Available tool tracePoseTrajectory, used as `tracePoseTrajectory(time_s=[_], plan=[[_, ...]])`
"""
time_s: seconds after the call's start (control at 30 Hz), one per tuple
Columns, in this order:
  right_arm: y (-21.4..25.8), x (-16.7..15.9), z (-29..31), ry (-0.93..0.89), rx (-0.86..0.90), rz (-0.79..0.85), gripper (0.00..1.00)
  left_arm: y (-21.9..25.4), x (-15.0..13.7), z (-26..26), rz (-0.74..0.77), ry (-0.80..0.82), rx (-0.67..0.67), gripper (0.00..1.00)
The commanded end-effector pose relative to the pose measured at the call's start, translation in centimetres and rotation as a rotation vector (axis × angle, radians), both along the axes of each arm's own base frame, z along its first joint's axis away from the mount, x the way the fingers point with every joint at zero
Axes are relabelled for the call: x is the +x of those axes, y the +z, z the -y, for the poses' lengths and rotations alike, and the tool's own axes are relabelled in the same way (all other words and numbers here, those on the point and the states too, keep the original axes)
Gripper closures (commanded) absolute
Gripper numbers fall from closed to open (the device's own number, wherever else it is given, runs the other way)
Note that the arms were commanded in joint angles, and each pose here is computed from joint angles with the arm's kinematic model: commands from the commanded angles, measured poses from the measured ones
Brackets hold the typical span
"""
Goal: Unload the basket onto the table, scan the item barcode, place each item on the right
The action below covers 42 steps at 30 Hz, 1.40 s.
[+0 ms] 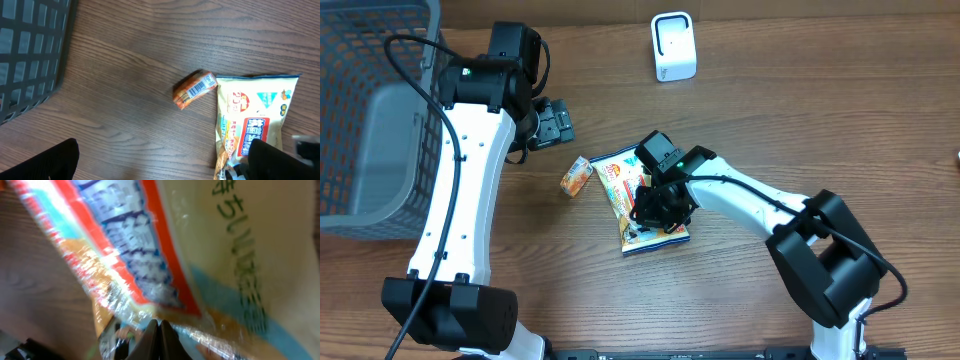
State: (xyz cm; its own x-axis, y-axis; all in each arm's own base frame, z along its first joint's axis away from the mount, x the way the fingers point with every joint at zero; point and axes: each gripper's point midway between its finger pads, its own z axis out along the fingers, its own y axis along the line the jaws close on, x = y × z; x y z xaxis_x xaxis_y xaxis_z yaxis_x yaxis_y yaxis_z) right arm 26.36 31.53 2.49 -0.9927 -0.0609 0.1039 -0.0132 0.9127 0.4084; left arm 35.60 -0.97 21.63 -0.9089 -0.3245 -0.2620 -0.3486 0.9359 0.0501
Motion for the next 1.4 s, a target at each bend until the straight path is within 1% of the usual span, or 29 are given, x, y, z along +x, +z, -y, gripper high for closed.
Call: tracePoseTrajectory(time_s=[0.0, 0.07, 0.17, 0.33, 0.43, 0.53, 0.63, 0.83, 1.0, 1.03, 1.1, 1.13, 1.2, 1.23, 1.3, 1.37], plan=[[7.2, 1.8, -1.7, 0.022, 0.123, 0.147, 0.96, 0.1, 0.2, 0.0, 0.002, -0.011, 0.001, 0.00], [8.6, 1.4, -2.5, 0.038, 0.179, 0.147, 0.96, 0.1, 0.2, 0.0, 0.002, -0.011, 0.001, 0.00], [7.9, 0.8, -2.7, 0.048, 0.171, 0.136, 0.96, 0.1, 0.2, 0.0, 0.002, -0.011, 0.001, 0.00], [5.1, -0.8, -2.8, 0.074, 0.146, 0.102, 0.95, 0.1, 0.2, 0.1, 0.002, -0.011, 0.001, 0.00], [1.8, -2.3, -2.0, 0.027, 0.055, 0.050, 0.96, 0.1, 0.2, 0.0, 0.002, -0.011, 0.001, 0.00], [-0.5, -3.9, -1.0, 0.006, -0.006, -0.011, 0.96, 0.1, 0.2, 0.1, 0.002, -0.011, 0.001, 0.00], [-0.8, -4.5, -0.5, 0.011, -0.026, -0.030, 0.96, 0.1, 0.2, 0.0, 0.002, -0.011, 0.001, 0.00], [2.3, -3.1, -0.6, 0.062, 0.001, 0.060, 0.96, 0.1, 0.2, 0.0, 0.002, -0.011, 0.001, 0.00], [8.0, 1.4, 1.1, 0.068, 0.016, 0.247, 0.96, 0.1, 0.2, 0.0, 0.002, -0.011, 0.001, 0.00], [8.9, 2.2, 1.4, 0.076, 0.030, 0.283, 0.87, 0.1, 0.2, 0.0, 0.002, -0.011, 0.001, 0.00], [10.7, 4.4, 2.0, 0.085, 0.062, 0.363, 0.64, 0.1, 0.2, 0.0, 0.002, -0.011, 0.001, 0.00], [11.0, 5.1, 2.2, 0.077, 0.069, 0.382, 0.54, 0.1, 0.2, 0.0, 0.002, -0.011, 0.001, 0.00], [11.2, 6.8, 3.1, 0.037, 0.078, 0.408, 0.27, 0.1, 0.2, 0.1, 0.002, -0.011, 0.001, 0.00], [11.0, 7.3, 3.4, 0.023, 0.075, 0.410, 0.18, 0.1, 0.2, 0.0, 0.002, -0.011, 0.001, 0.00], [10.1, 7.9, 3.8, 0.045, 0.067, 0.409, 0.06, 0.1, 0.2, 0.0, 0.002, -0.011, 0.001, 0.00], [9.0, 7.9, 3.8, 0.073, 0.056, 0.396, 0.00, 0.1, 0.2, 0.0, 0.002, -0.011, 0.001, 0.00]])
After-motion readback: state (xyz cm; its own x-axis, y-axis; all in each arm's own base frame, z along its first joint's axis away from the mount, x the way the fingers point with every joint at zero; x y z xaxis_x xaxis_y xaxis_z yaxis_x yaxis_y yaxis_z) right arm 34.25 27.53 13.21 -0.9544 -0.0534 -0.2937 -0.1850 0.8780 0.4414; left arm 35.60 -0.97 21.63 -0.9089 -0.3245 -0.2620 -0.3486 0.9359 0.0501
